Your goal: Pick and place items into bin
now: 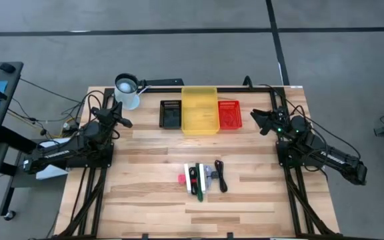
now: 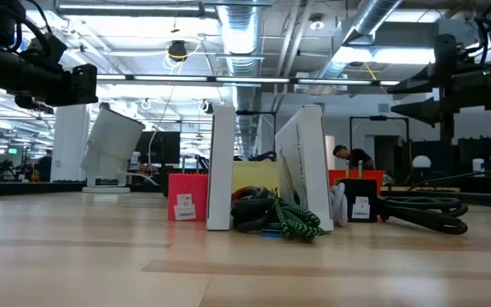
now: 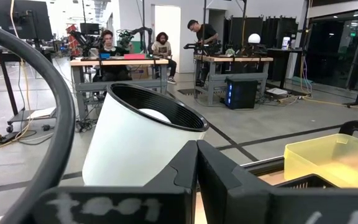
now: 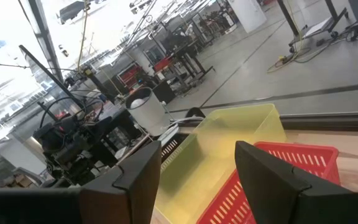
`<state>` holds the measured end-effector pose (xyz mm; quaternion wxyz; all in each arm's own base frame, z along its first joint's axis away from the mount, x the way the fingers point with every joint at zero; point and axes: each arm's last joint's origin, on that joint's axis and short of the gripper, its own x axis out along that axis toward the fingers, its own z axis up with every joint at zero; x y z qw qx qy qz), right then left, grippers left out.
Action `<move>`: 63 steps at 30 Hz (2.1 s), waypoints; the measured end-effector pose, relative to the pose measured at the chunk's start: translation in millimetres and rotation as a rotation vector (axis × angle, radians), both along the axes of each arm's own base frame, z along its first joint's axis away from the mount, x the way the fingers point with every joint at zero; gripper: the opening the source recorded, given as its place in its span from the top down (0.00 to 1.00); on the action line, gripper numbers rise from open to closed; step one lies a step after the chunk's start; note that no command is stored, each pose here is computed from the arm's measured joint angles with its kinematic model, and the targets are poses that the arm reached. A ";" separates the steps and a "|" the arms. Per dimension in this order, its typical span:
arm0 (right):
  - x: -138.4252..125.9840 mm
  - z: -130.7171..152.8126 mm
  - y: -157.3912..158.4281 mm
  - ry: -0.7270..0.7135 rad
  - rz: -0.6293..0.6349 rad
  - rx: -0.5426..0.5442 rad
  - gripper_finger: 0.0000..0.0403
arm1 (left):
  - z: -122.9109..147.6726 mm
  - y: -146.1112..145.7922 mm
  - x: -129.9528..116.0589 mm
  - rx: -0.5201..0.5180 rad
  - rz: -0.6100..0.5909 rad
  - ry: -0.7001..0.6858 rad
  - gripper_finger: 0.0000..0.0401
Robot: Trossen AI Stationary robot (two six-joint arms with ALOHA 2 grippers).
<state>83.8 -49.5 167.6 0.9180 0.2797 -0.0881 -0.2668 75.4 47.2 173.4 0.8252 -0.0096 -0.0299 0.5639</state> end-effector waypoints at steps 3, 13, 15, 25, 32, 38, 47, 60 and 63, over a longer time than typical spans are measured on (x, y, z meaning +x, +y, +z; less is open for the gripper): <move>0.0 0.0 0.0 0.000 0.000 0.000 0.50 | 0.1 0.0 0.0 0.000 0.000 -0.002 1.00; 0.0 0.1 0.0 0.000 0.000 0.000 0.50 | 0.1 0.0 0.0 -0.001 0.000 -0.002 1.00; 0.0 0.1 0.0 -0.001 0.000 0.000 0.50 | 0.0 0.0 0.0 -0.001 0.000 -0.002 1.00; 0.0 0.0 0.0 0.000 0.000 0.000 0.50 | 0.0 0.0 0.0 -0.001 0.000 -0.002 1.00; -1.4 2.4 -2.1 0.042 -0.086 -0.109 0.50 | 0.0 0.0 0.0 -0.001 0.000 -0.002 1.00; -3.5 13.2 -2.9 -0.070 -0.150 -0.140 0.50 | -0.1 0.0 0.0 -0.001 0.000 -0.001 1.00; -5.4 21.3 -2.7 -0.153 -0.181 -0.165 0.50 | 0.0 0.0 0.0 -0.001 0.000 -0.002 1.00; -16.6 61.6 17.4 -0.580 0.058 -0.377 0.50 | 0.0 0.0 0.0 -0.001 0.000 -0.002 1.00; -10.6 60.4 20.4 -0.561 0.139 -0.359 0.50 | 0.0 0.0 0.0 -0.001 0.000 -0.002 1.00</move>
